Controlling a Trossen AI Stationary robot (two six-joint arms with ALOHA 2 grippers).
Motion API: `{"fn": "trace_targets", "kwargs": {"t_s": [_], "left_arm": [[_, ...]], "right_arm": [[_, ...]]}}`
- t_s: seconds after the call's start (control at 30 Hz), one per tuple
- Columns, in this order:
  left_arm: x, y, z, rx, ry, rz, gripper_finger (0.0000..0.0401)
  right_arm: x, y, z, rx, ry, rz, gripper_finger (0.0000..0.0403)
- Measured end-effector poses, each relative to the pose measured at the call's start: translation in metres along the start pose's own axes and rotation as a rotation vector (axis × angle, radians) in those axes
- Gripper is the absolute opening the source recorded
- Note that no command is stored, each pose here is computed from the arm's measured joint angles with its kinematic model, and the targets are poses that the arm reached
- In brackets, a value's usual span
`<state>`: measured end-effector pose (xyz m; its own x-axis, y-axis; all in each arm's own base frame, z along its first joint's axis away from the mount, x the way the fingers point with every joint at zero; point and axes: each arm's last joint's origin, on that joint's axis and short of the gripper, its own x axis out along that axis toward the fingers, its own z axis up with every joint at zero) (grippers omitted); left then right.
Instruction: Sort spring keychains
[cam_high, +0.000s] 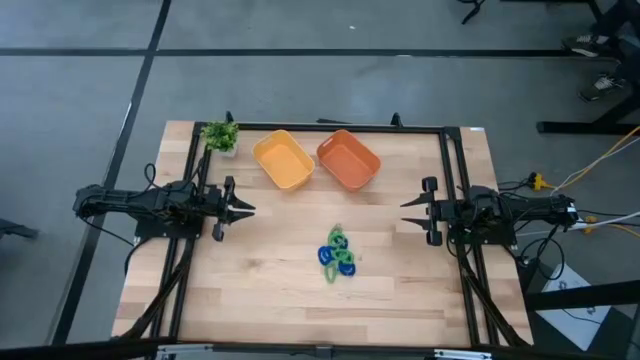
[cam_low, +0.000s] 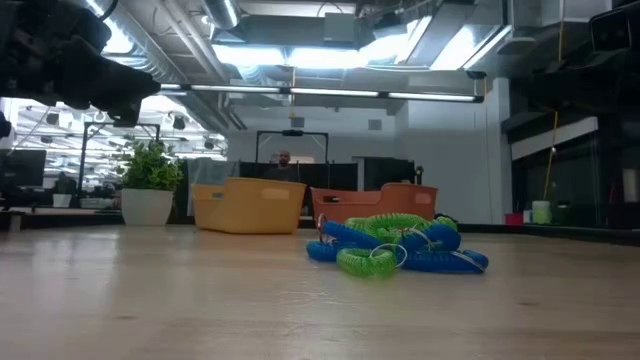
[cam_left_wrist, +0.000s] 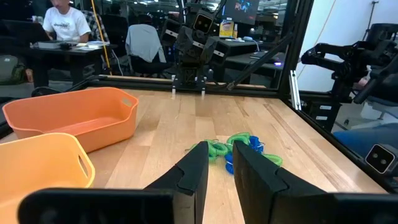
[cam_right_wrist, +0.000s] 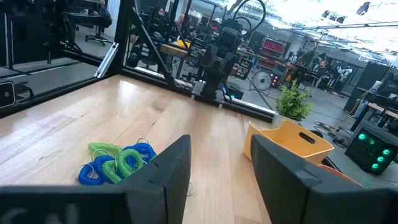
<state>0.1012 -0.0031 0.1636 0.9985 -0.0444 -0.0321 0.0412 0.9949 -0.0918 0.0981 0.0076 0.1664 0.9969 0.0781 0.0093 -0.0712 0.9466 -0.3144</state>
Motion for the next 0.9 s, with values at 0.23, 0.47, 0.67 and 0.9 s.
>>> {"fn": "trace_targets", "kwargs": {"t_s": [0.23, 0.47, 0.67, 0.9], "left_arm": [[0.000, 0.000, 0.000, 0.000, 0.000, 0.000, 0.0068], [0.000, 0.000, 0.000, 0.000, 0.000, 0.000, 0.0069], [0.000, 0.000, 0.000, 0.000, 0.000, 0.000, 0.0069], [0.000, 0.000, 0.000, 0.000, 0.000, 0.000, 0.0068]], "right_arm": [[0.000, 0.000, 0.000, 0.000, 0.000, 0.000, 0.0166], [0.000, 0.000, 0.000, 0.000, 0.000, 0.000, 0.0166], [0.002, 0.001, -0.002, 0.000, 0.040, 0.013, 0.0166], [-0.001, -0.010, 0.032, 0.000, 0.205, 0.068, 0.0166]]}}
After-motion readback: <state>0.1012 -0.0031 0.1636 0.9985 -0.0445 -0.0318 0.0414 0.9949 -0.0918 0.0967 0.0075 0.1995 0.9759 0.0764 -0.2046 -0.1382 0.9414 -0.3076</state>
